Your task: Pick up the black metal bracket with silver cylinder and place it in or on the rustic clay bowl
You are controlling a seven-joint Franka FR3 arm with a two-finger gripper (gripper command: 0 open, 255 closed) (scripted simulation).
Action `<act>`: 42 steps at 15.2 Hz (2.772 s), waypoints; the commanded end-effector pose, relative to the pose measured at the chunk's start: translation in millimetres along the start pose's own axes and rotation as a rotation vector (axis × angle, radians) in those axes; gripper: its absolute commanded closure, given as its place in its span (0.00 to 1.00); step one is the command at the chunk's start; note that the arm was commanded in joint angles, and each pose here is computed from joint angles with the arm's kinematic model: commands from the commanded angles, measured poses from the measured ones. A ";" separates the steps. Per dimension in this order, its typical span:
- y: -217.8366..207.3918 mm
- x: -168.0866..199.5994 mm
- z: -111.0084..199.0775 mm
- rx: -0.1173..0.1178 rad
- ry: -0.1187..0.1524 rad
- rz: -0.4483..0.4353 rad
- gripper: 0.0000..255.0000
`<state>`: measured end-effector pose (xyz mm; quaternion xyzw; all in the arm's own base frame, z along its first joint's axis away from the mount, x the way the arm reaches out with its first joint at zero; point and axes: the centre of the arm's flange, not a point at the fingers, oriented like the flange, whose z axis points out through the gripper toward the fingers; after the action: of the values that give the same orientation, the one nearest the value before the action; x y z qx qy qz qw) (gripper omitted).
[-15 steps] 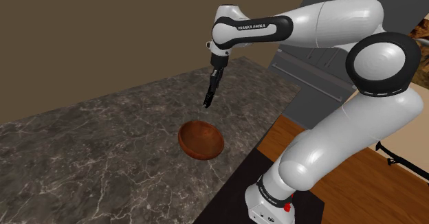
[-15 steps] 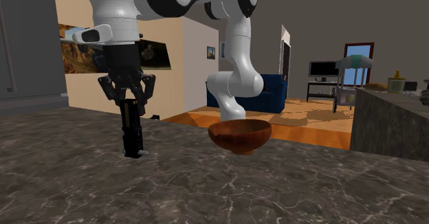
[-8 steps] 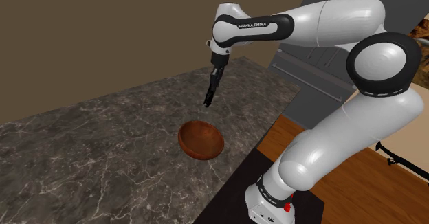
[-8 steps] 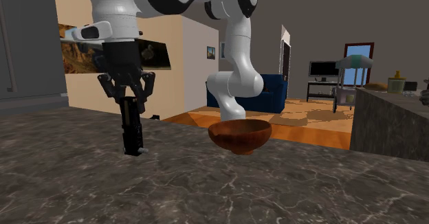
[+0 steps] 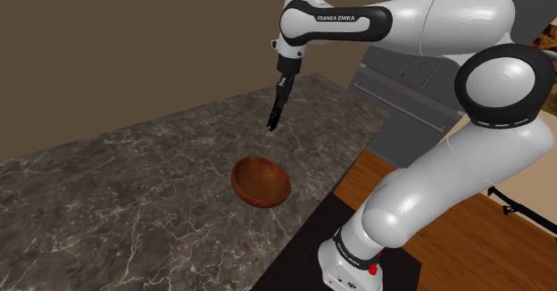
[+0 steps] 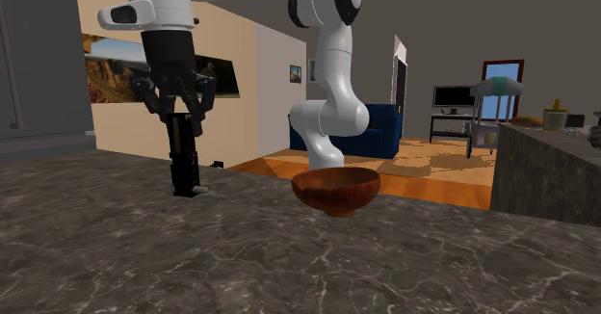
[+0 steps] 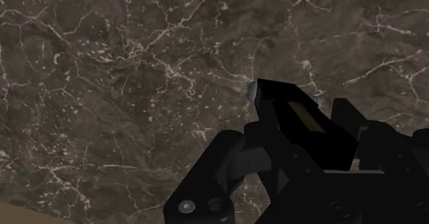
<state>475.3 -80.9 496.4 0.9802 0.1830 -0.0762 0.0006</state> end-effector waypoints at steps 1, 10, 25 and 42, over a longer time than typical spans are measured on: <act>0.7 -1.8 -10.3 0.000 0.000 0.000 1.00; -0.6 -9.0 -57.3 0.000 0.000 0.000 1.00; -78.0 -35.1 -109.5 0.000 0.000 0.000 1.00; -271.4 -83.2 -120.6 0.000 0.000 0.000 1.00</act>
<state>320.9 143.9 637.2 0.9801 0.1835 -0.0762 0.0007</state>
